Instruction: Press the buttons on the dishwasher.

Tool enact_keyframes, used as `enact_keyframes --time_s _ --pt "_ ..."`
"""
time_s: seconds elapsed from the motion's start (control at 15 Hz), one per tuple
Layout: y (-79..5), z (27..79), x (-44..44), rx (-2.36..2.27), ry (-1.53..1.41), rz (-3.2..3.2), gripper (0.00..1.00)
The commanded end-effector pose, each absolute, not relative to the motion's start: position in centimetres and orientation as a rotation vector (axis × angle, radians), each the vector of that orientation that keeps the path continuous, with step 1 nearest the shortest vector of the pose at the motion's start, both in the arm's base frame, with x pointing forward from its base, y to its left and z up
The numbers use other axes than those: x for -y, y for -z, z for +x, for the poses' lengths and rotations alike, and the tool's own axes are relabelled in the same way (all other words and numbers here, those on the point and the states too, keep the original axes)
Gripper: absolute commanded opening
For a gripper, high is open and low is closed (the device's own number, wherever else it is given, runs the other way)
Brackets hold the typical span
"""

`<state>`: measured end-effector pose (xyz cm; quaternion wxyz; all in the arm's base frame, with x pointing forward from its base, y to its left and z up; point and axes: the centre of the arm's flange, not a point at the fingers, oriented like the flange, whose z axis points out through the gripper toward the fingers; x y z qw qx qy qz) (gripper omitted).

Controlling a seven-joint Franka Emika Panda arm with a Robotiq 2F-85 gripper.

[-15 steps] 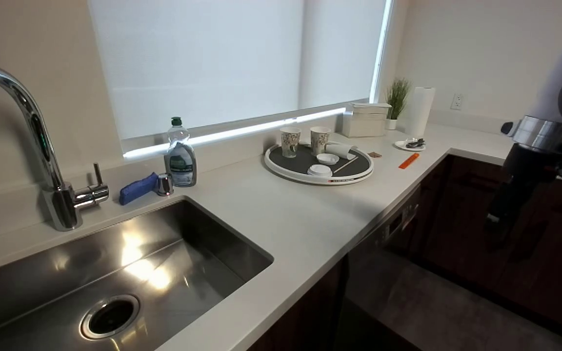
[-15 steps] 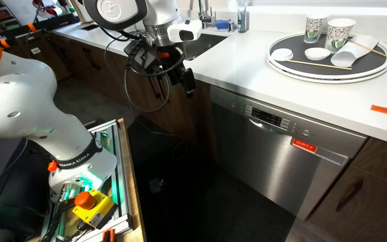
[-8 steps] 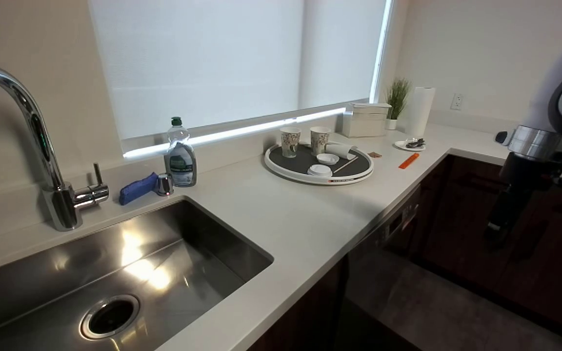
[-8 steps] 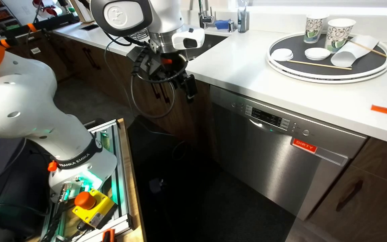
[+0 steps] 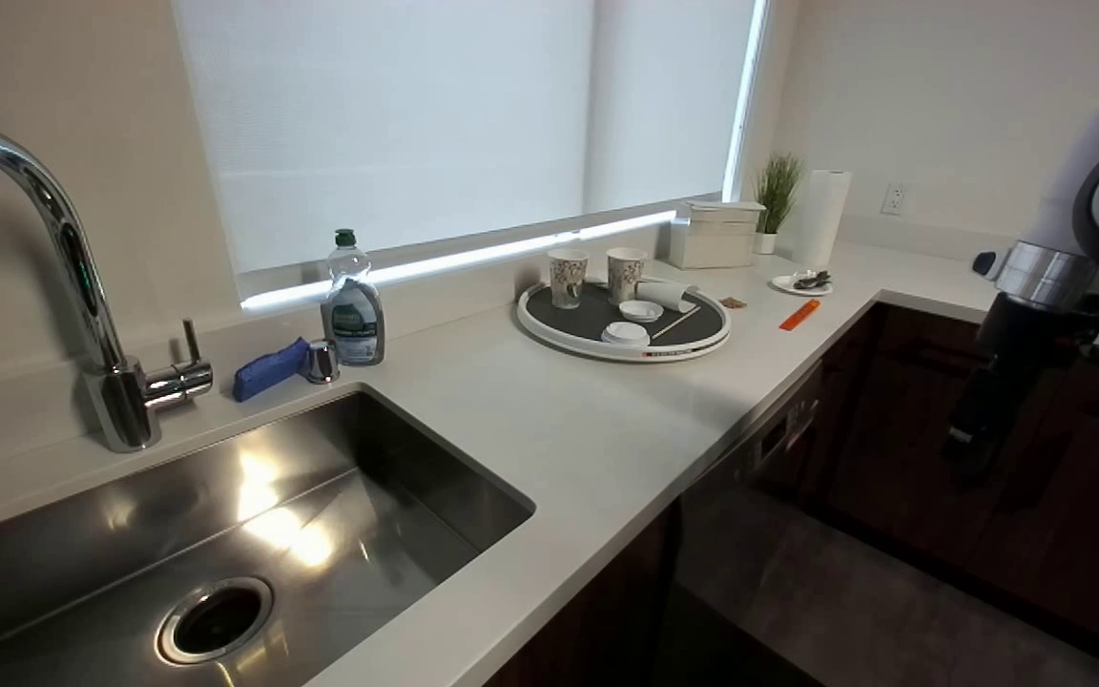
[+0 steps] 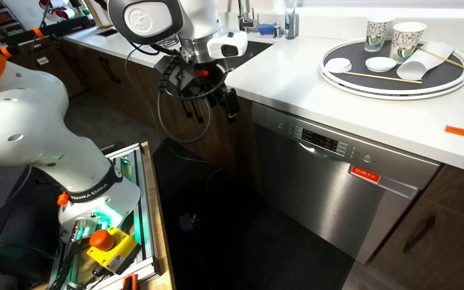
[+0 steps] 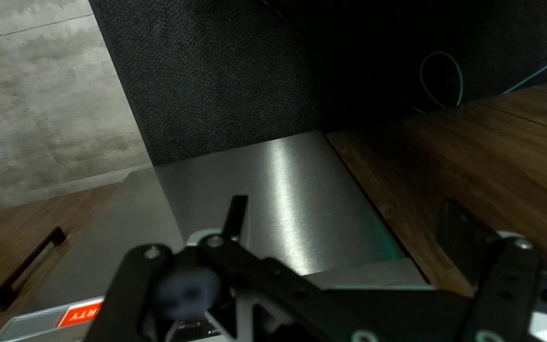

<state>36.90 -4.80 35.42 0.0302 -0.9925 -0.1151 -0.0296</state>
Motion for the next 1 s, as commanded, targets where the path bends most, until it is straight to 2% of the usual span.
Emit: enact_keyframes --time_s 0.0,0.27,0.93 --pt "-33.8 38.6 6.9 0.394 0.191 -3.105 1.00" --pt "-31.7 40.2 8.9 0.457 0.341 -3.080 1.00" --pt "-27.1 41.6 9.9 0.351 0.414 -3.105 1.00"
